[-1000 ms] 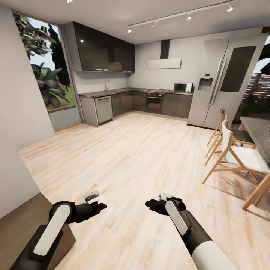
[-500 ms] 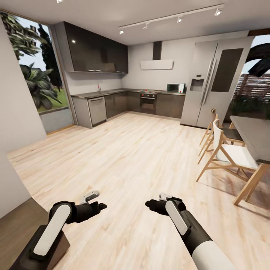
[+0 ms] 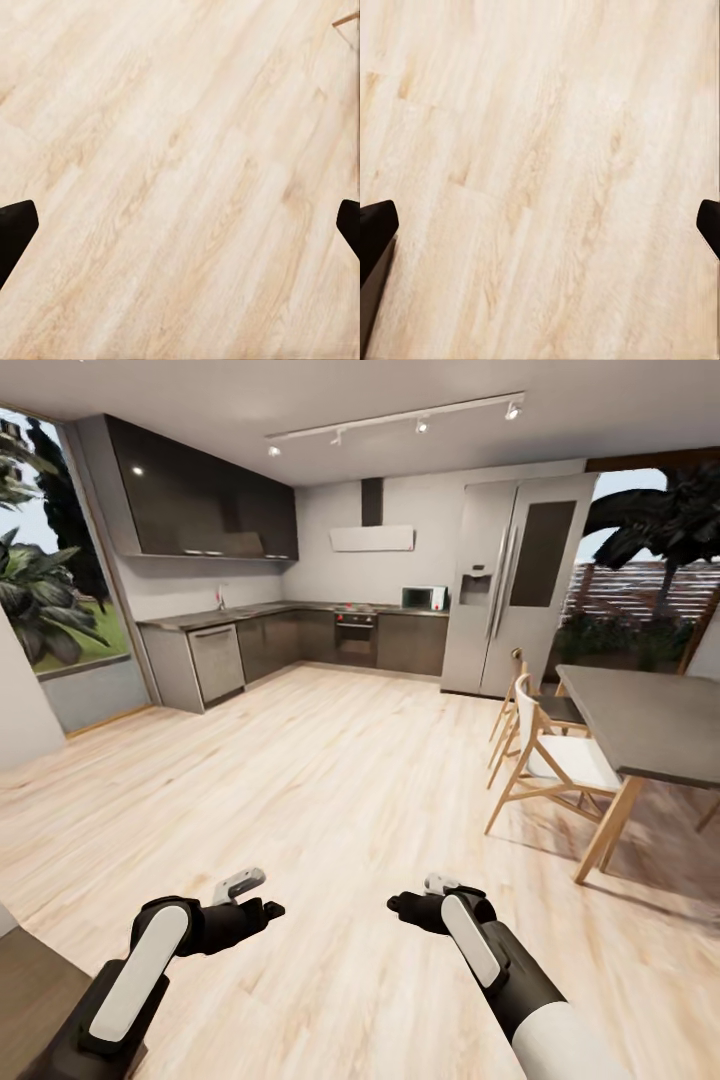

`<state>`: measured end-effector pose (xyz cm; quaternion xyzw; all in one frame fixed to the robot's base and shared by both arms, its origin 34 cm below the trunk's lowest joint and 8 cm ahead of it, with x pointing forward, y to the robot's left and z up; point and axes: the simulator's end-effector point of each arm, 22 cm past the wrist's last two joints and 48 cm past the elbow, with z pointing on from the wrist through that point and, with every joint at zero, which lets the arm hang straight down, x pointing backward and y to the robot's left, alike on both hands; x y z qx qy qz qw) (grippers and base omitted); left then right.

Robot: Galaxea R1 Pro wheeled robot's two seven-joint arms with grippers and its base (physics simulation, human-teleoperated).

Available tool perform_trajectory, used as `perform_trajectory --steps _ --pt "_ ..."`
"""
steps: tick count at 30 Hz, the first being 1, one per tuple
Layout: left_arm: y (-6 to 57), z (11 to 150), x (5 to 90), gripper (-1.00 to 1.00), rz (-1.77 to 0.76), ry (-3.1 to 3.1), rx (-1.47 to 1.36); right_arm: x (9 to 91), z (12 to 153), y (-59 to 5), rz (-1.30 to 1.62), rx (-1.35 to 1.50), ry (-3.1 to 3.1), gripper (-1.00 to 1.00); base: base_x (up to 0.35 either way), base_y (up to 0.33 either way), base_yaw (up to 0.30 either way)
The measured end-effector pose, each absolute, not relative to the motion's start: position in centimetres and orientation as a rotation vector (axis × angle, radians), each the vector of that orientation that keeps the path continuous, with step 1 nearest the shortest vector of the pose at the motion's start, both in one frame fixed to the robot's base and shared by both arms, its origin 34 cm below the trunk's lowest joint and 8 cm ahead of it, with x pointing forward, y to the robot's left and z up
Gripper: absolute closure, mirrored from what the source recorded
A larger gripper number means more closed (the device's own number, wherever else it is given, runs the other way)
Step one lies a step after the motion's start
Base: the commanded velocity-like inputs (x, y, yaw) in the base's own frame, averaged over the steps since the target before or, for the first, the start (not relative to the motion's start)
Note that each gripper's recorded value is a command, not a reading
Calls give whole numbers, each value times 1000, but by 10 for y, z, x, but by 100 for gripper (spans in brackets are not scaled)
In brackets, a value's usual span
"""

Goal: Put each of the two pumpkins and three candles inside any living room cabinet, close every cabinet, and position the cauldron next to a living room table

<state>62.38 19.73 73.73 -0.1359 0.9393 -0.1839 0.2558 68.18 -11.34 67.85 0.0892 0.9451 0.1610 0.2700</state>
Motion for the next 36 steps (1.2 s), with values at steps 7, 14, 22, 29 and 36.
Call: perform_trajectory --steps 7,14,22,29,36 --pt "197 740 624 -100 -498 2545 -366 682 682 -113 434 239 2541 -100 0 0 -265" --pt "197 741 624 -100 -499 2544 -365 682 682 -113 434 238 2540 -100 0 0 -283" --pt "198 741 624 -100 -499 2543 -367 682 682 -113 434 239 2541 -100 0 0 -287" --pt "198 741 624 -100 -498 2543 -367 682 682 -115 433 240 2541 -100 0 0 -287" --pt "198 741 624 -100 -499 2543 -367 680 677 -116 428 244 2553 -100 0 0 -287"
